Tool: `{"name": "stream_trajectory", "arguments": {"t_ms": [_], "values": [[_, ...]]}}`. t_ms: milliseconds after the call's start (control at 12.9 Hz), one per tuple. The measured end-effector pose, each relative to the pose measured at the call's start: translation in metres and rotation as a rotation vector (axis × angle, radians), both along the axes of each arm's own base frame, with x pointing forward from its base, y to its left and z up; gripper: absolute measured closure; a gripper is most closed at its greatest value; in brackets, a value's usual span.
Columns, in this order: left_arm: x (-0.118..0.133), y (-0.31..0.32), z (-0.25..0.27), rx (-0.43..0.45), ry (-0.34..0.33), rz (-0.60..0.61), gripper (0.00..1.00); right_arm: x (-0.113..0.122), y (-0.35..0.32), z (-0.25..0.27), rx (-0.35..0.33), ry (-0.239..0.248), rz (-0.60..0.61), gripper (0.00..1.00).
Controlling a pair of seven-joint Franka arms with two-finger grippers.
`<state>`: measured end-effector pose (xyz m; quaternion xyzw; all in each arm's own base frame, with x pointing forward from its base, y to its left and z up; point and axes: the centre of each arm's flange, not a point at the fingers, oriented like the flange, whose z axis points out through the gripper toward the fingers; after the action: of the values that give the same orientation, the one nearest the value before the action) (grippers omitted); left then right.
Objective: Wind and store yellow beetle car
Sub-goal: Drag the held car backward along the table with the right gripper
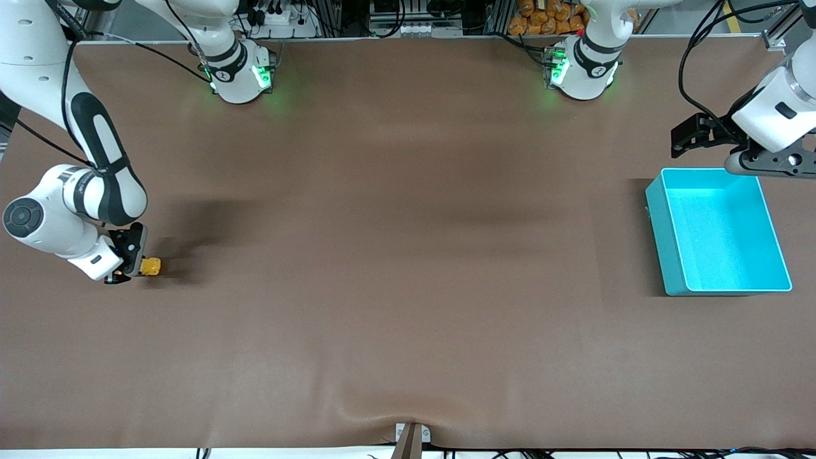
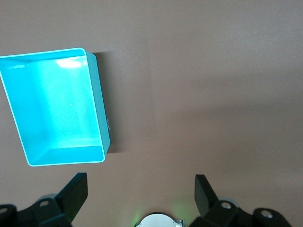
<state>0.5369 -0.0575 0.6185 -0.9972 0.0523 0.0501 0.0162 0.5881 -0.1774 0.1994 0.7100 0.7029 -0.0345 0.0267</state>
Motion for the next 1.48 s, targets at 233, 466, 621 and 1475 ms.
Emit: {"name": "stream_trajectory", "arguments": {"t_ms": [233, 466, 621, 1475], "values": [[0.0, 0.0, 0.0, 0.0, 0.0, 0.001, 0.0, -0.001, -0.011, 0.0, -0.001, -0.001, 0.013, 0.6], [0.0, 0.001, 0.0, 0.0, 0.0, 0.001, 0.0, -0.001, -0.021, 0.0, -0.003, -0.002, 0.02, 0.6], [0.0, 0.001, 0.0, 0.0, 0.0, 0.001, 0.0, -0.001, -0.029, 0.0, -0.004, -0.003, 0.021, 0.6], [0.0, 0.002, 0.0, 0.0, 0.0, 0.003, 0.0, -0.003, -0.073, 0.001, -0.014, -0.014, 0.019, 0.6]]}}
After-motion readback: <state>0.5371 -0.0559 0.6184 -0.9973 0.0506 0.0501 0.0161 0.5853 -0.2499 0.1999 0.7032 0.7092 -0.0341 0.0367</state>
